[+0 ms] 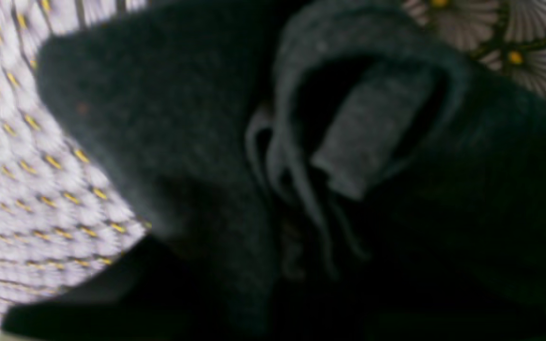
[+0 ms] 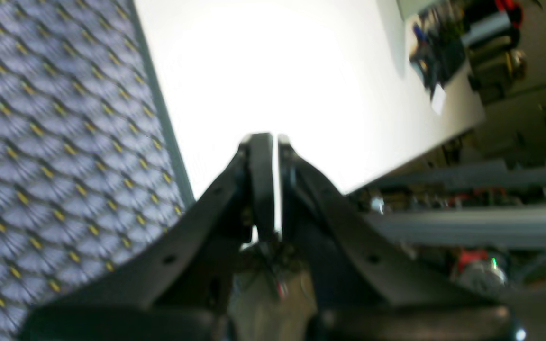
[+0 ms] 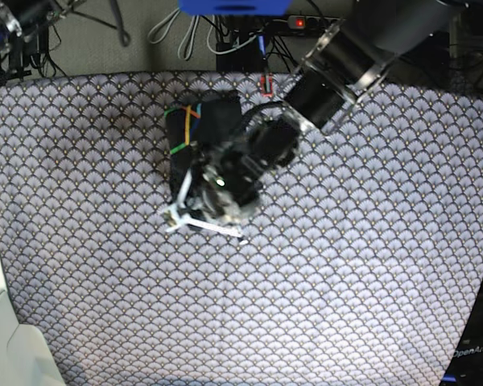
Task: Fold the T-shirt properly
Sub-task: 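Rotate the bundle with the left gripper and set it down upright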
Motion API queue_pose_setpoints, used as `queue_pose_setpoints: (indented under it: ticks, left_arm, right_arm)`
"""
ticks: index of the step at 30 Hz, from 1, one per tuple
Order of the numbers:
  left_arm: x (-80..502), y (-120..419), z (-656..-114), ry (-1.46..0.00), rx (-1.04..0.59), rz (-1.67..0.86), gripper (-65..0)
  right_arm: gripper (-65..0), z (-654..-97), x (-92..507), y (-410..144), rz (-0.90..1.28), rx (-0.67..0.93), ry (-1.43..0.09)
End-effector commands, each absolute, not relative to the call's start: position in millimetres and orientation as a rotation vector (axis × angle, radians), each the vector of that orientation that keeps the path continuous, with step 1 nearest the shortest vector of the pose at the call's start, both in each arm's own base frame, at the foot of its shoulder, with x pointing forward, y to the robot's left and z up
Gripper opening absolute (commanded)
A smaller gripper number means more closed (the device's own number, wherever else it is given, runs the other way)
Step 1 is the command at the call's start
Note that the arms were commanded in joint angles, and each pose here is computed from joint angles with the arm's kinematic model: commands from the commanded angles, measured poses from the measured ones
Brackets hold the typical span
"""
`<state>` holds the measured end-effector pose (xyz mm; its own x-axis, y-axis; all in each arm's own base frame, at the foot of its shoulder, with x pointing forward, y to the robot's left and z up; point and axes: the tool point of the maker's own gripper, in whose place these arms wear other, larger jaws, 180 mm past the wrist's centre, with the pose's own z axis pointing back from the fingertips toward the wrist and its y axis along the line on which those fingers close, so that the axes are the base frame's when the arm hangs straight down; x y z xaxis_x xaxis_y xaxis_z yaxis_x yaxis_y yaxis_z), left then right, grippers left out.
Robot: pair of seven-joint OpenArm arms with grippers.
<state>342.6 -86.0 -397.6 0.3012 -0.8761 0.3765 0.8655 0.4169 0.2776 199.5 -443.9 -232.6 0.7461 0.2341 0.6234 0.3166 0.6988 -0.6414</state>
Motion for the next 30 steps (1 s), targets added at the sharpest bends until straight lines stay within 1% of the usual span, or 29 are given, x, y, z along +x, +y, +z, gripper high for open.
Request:
queue_pose_setpoints:
  ticks: [1,4,9,21,23,24,25,28,30]
  left_arm:
    - [351,-109,-377,-0.6,0.012,-1.188,-64.6]
    - [352,-120,-370,-0.643,0.078,-1.249,-64.6]
    - [357,-117,-367,-0.664,0.191,-1.302,-64.5]
    - [354,-113,-371,-0.64,0.204,-1.301,-63.6]
    - [354,-110,-371,-0.624,0.217,-1.299,-60.3]
    - [354,-110,-370,-0.627,0.218,-1.297,-57.0]
    - [355,-110,-369,-0.631,0.221,-1.292,-53.0]
    - [357,-110,-367,-0.64,0.221,-1.287,-37.5]
    - [358,-111,-366,-0.646,0.216,-1.286,-29.5]
  right_arm:
    - [-65.0,-215,204,-447,-0.042,-0.85,-0.801]
    - [-65.0,-217,195,-452,-0.059,-0.858,-0.782]
    - [-65.0,-220,189,-453,-0.062,-0.86,-0.767]
    - [-65.0,-221,191,-452,-0.065,-0.853,-0.771]
    - [-65.0,-221,191,-451,-0.063,-0.852,-0.771]
    - [-65.0,-221,191,-451,-0.063,-0.852,-0.771]
    - [-65.0,-221,191,-451,-0.063,-0.852,-0.771]
    - [-65.0,-222,191,-451,-0.063,-0.851,-0.769]
    - [-65.0,-222,190,-451,-0.063,-0.851,-0.768]
